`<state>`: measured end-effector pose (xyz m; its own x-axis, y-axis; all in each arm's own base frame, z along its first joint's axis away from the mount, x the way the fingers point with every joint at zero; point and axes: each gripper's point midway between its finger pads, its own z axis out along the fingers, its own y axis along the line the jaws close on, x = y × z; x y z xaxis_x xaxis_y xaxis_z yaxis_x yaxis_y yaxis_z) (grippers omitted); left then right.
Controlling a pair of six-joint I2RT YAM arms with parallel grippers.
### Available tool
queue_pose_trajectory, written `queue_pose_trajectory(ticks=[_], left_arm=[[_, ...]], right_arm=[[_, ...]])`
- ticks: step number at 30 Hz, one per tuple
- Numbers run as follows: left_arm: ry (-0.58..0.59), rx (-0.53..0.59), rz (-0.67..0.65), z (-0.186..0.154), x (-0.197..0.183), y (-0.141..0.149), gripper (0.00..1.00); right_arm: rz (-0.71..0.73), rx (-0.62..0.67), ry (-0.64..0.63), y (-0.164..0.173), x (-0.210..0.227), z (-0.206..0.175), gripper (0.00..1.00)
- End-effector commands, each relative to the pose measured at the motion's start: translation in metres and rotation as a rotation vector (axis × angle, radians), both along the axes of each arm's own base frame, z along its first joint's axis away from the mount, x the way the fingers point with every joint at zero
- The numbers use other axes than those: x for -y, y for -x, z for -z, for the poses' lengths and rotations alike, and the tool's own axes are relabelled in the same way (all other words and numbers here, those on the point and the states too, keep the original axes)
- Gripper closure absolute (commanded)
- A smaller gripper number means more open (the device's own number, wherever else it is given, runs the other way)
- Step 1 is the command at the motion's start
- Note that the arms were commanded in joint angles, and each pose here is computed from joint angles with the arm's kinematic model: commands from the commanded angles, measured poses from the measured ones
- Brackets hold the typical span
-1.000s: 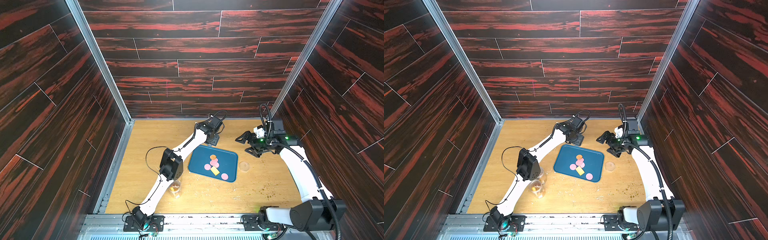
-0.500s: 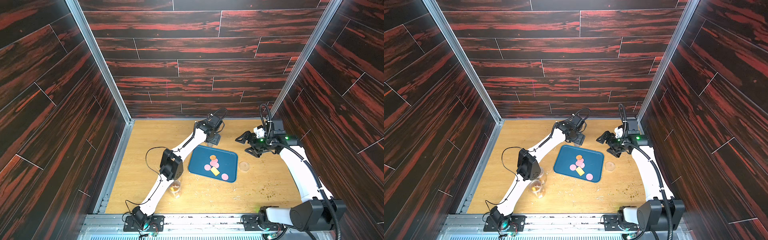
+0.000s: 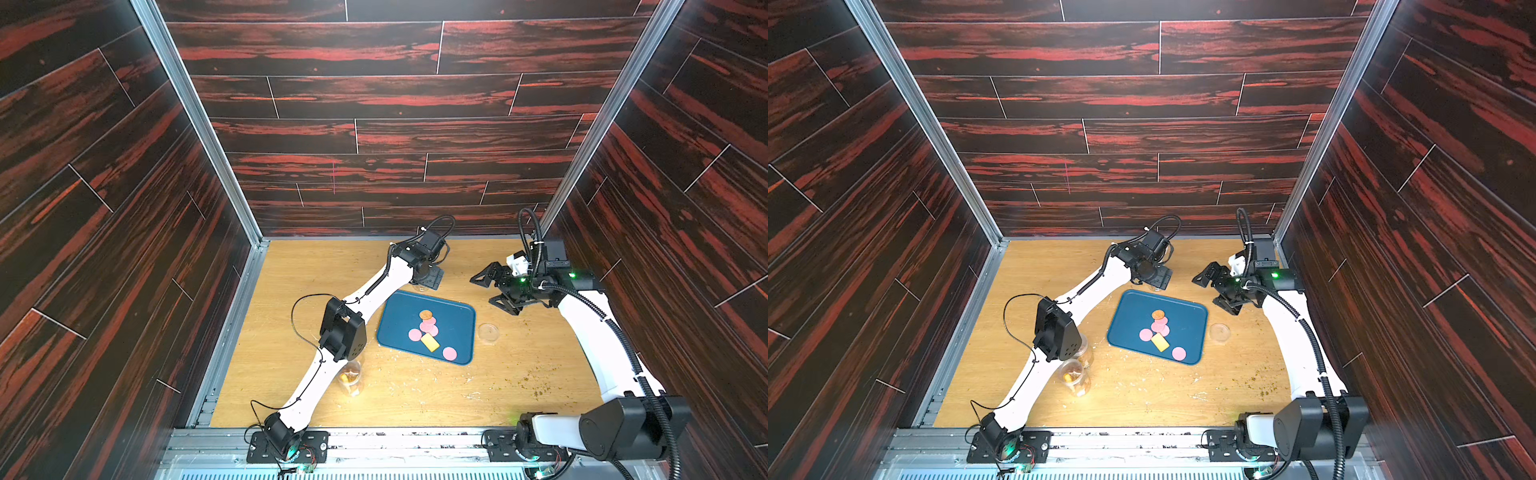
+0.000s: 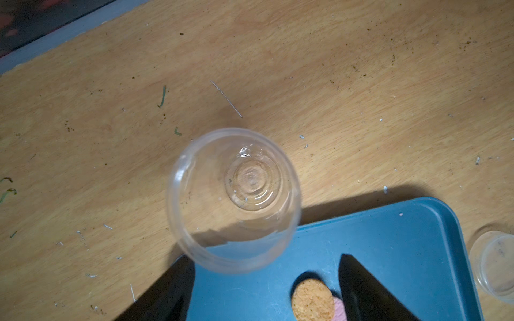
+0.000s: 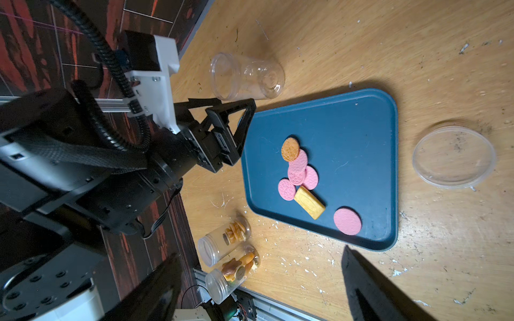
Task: Pour the cookies out of the jar
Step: Place the jar at the center of the board.
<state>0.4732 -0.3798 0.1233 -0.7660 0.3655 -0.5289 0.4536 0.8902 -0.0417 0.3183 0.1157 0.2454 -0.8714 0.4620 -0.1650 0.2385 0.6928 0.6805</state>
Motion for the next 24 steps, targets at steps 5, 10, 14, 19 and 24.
queue_pose_trajectory(ticks=[5, 10, 14, 19, 24], left_arm=[[0.067, 0.104, -0.001, -0.066, -0.006, 0.001, 0.00], [0.122, 0.138, 0.002, -0.098, -0.006, 0.008, 0.00], [0.157, 0.141, 0.013, -0.113, -0.006, 0.015, 0.00], [0.170, 0.163, 0.013, -0.140, -0.017, 0.028, 0.00], [0.173, 0.188, -0.060, -0.166, -0.055, 0.047, 0.00]], right_arm=[[-0.015, 0.035, 0.028, -0.003, 0.002, -0.005, 0.03], [-0.016, 0.068, 0.028, -0.004, 0.003, -0.008, 0.01], [-0.011, 0.096, 0.028, -0.004, 0.005, -0.014, 0.01], [-0.072, 0.190, -0.030, -0.003, -0.006, -0.032, 0.01], [-0.114, 0.180, -0.044, -0.002, -0.012, -0.033, 0.02]])
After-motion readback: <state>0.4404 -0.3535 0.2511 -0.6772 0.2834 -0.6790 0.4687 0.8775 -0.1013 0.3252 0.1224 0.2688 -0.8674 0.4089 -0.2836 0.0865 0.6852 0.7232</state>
